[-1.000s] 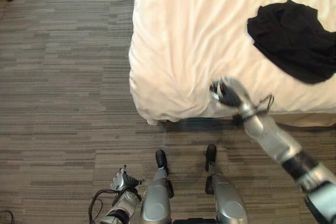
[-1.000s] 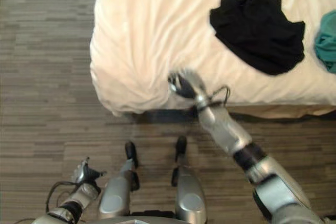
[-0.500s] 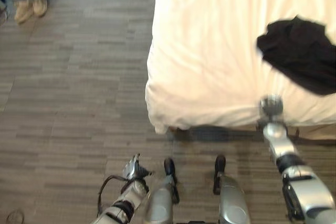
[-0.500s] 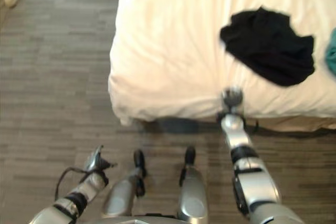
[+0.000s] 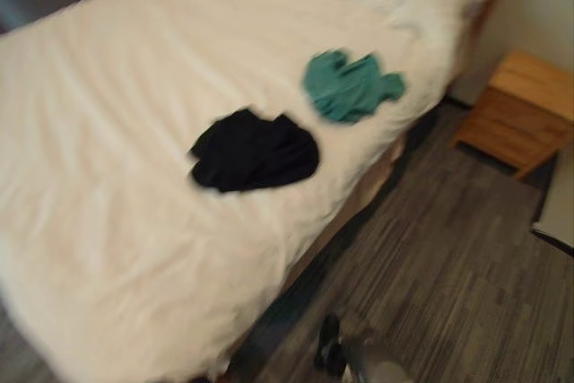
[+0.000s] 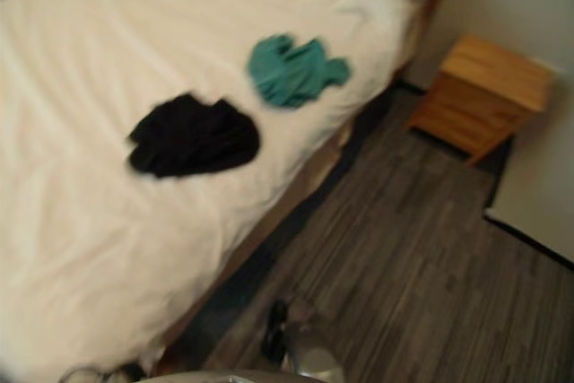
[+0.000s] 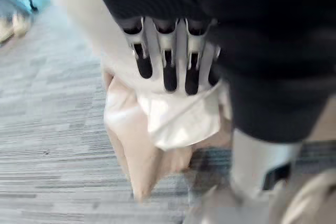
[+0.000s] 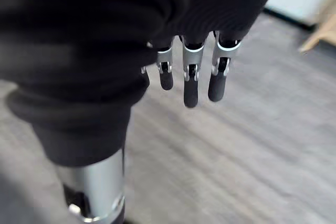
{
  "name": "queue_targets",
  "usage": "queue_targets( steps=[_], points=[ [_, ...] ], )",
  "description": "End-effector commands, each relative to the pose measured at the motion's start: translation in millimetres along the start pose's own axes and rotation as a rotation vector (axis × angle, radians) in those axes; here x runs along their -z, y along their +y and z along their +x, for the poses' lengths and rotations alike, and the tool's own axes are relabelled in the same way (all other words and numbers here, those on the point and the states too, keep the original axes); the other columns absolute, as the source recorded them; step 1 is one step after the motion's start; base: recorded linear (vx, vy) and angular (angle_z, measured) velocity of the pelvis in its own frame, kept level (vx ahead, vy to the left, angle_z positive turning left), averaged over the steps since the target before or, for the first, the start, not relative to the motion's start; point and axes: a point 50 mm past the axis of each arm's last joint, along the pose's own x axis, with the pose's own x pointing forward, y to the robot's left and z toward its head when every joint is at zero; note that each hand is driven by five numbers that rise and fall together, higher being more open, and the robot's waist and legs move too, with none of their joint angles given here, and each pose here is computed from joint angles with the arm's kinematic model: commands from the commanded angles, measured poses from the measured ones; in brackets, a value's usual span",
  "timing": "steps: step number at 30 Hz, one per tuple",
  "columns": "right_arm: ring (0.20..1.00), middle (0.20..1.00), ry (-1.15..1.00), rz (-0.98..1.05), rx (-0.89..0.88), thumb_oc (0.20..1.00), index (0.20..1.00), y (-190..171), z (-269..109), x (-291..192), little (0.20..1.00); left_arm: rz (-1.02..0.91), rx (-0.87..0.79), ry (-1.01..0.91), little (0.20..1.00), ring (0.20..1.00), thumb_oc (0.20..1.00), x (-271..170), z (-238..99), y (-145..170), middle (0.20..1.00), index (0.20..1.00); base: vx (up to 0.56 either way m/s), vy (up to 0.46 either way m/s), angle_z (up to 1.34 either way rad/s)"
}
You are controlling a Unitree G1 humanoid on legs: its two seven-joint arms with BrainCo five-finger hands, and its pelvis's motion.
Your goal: Tidy up the quilt and then pick up the clothes from the bed and put them into the laundry hamper.
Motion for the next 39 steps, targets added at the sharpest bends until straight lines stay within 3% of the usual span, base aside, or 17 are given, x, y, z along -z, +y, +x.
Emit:
queue_targets(
  steps=[1, 2, 8, 17, 28, 33, 34, 39],
  points=[
    [1.0, 1.0, -0.057, -0.066, 0.032, 1.0, 1.0, -13, 4, -21, 1.0, -0.015, -0.15, -0.316, 1.0, 1.0, 1.0, -92, -3, 48, 1.0, 1.0, 0.11, 0.143, -2.19],
    [1.0, 1.0, -0.073, -0.157, 0.03, 1.0, 1.0, -9, 4, -25, 1.0, -0.024, -0.146, -0.348, 1.0, 1.0, 1.0, -103, -6, 45, 1.0, 1.0, 0.11, 0.102, -1.74],
    [1.0, 1.0, -0.099, -0.265, 0.084, 1.0, 1.0, -22, 6, -32, 1.0, 0.11, -0.188, -0.49, 1.0, 1.0, 1.0, -140, -17, 48, 1.0, 1.0, 0.24, 0.341, -1.68],
    [1.0, 1.0, 0.002, -0.145, 0.102, 1.0, 1.0, -32, 6, -8, 1.0, 0.341, -0.2, -0.531, 1.0, 1.0, 1.0, -151, -20, 50, 1.0, 1.0, 0.18, 0.253, -0.28],
    [1.0, 1.0, 0.01, -0.03, 0.104, 1.0, 1.0, -28, 5, -4, 1.0, 0.378, -0.217, -0.444, 1.0, 1.0, 1.0, -125, -8, 63, 1.0, 1.0, 0.15, -0.003, 0.17],
    [1.0, 1.0, -0.001, -0.124, 0.104, 1.0, 1.0, -31, 5, -7, 1.0, 0.321, -0.216, -0.432, 1.0, 1.0, 1.0, -116, -7, 61, 1.0, 1.0, 0.08, -0.078, -0.11],
    [1.0, 1.0, 0.049, 0.178, 0.022, 1.0, 1.0, 0, 0, 8, 1.0, -0.283, -0.009, -0.143, 1.0, 1.0, 1.0, -38, 2, 17, 1.0, 1.0, 0.05, -0.065, 0.06],
    [1.0, 1.0, 0.032, 0.12, 0.007, 1.0, 1.0, -4, 1, 2, 1.0, -0.298, -0.024, -0.161, 1.0, 1.0, 1.0, -41, 3, 24, 1.0, 1.0, 0.07, -0.08, 0.07]
  ],
)
